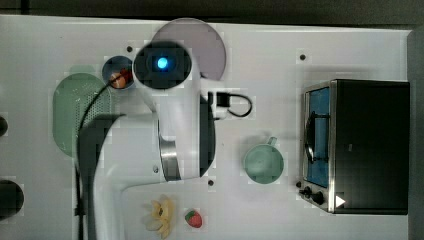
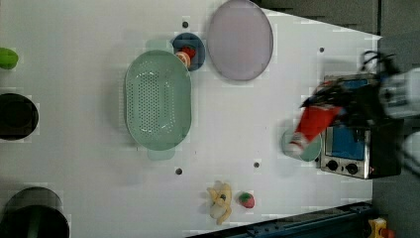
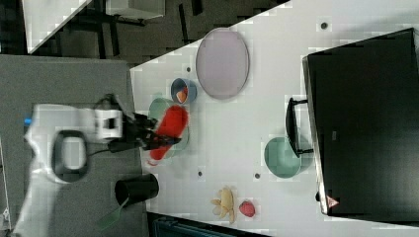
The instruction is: Pick Ketchup from oven and place it on table.
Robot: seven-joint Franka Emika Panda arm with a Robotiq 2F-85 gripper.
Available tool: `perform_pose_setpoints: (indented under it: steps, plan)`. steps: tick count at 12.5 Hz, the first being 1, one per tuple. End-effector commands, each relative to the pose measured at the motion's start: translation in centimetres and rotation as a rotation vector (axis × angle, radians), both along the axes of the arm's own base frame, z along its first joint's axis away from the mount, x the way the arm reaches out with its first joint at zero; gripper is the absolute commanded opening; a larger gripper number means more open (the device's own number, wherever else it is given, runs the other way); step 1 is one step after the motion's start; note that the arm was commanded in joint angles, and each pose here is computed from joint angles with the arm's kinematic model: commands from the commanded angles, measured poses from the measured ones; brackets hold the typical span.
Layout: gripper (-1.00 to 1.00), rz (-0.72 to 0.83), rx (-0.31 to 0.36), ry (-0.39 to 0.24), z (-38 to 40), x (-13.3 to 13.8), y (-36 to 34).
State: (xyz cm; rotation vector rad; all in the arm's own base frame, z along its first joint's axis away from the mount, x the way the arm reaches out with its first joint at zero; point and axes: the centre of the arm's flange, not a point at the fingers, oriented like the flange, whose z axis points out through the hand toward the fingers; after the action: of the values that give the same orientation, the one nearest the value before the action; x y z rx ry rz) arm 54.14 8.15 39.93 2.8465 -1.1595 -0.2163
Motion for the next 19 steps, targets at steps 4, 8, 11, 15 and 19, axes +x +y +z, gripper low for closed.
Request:
perform_pose_setpoints:
  steps: [4, 8, 11, 15, 19]
  plan:
    - [0.29, -0.203, -0.027, -0.015, -14.1, -1.9, -7.6]
    - [0.35, -0.206, -0.045, -0.008, -19.9, -2.2, -8.0]
    - [0.97, -0.211, -0.047, -0.043, -20.6, -1.8, -8.3]
    - [1.00, -0.220, -0.018, -0.175, -12.9, 0.2, -8.3]
    - [1.00, -0.224, 0.021, -0.227, 1.7, 0.6, -8.5]
